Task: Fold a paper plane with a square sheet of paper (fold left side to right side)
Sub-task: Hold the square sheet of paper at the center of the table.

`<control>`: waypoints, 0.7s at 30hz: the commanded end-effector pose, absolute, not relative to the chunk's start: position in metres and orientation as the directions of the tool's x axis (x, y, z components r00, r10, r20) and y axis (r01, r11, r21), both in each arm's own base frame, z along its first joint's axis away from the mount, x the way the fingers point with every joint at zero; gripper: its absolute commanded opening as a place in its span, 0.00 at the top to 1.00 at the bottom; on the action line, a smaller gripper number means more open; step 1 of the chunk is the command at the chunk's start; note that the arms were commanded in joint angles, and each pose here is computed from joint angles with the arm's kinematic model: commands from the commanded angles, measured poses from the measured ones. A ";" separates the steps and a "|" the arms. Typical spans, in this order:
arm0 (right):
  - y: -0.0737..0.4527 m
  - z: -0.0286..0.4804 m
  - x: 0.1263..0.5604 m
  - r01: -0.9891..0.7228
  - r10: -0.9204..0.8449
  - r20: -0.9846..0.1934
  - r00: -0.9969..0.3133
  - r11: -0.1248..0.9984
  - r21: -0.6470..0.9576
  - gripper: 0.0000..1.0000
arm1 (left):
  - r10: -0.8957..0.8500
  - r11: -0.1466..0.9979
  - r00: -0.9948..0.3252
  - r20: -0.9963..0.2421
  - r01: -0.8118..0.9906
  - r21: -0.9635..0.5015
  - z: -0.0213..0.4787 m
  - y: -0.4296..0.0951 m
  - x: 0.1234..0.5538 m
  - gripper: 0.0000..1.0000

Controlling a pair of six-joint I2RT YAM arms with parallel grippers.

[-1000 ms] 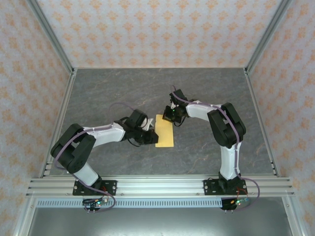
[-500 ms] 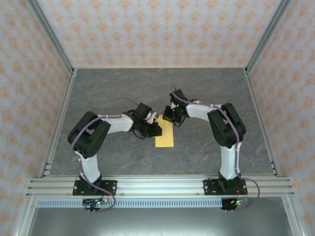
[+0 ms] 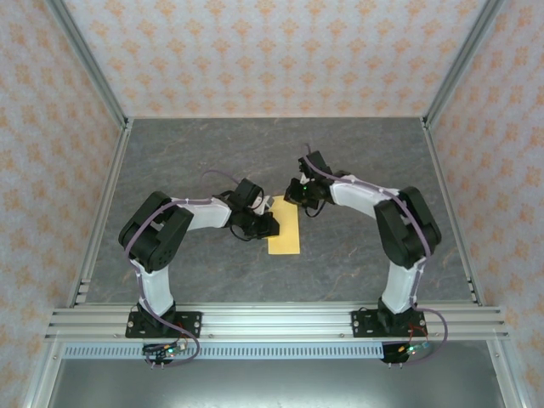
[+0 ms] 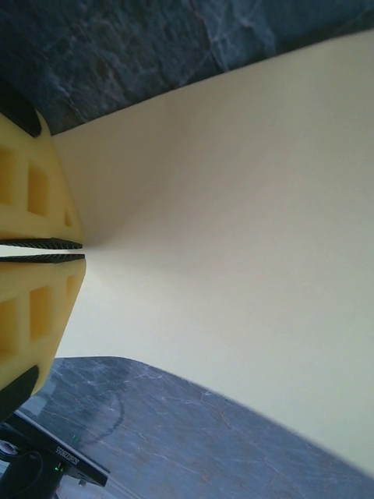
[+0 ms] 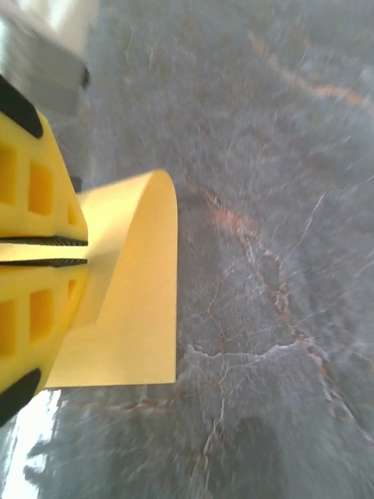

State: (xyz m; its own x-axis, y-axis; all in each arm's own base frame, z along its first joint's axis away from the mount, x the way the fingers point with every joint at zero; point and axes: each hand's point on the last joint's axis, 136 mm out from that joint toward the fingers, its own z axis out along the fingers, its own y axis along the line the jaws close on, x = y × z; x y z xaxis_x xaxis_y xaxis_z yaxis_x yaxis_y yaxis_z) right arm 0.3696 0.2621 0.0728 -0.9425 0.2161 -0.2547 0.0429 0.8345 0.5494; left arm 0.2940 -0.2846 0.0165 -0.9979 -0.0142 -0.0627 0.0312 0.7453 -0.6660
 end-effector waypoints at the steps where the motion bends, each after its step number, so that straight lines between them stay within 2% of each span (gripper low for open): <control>1: 0.244 0.092 0.353 0.034 0.219 -0.304 -0.927 0.857 0.514 0.82 | -0.036 0.799 -0.999 -0.025 -0.014 -0.601 -0.006 -0.273 0.283 0.87; 6: 0.240 0.080 0.299 0.032 0.166 -0.208 -0.964 0.850 0.526 0.88 | -0.043 0.803 -0.999 -0.032 -0.015 -0.596 -0.005 -0.273 0.285 0.87; 11: 0.258 0.054 0.248 0.040 0.091 -0.060 -0.994 0.816 0.576 0.93 | -0.042 0.803 -0.998 -0.036 -0.013 -0.596 -0.002 -0.276 0.285 0.87; 21: 0.245 0.000 0.214 0.089 0.053 0.097 -0.994 0.902 0.423 0.94 | -0.051 0.790 -0.997 -0.061 -0.003 -0.613 0.011 -0.282 0.292 0.87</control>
State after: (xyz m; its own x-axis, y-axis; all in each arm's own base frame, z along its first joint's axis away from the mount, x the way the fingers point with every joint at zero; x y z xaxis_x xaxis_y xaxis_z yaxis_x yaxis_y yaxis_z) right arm 0.2266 0.2594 0.0174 -0.9988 0.0403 0.0287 0.0493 0.8600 0.5079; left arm 0.2944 -0.2860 0.0160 -0.9975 -0.0336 -0.0624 0.0155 0.7552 -0.6553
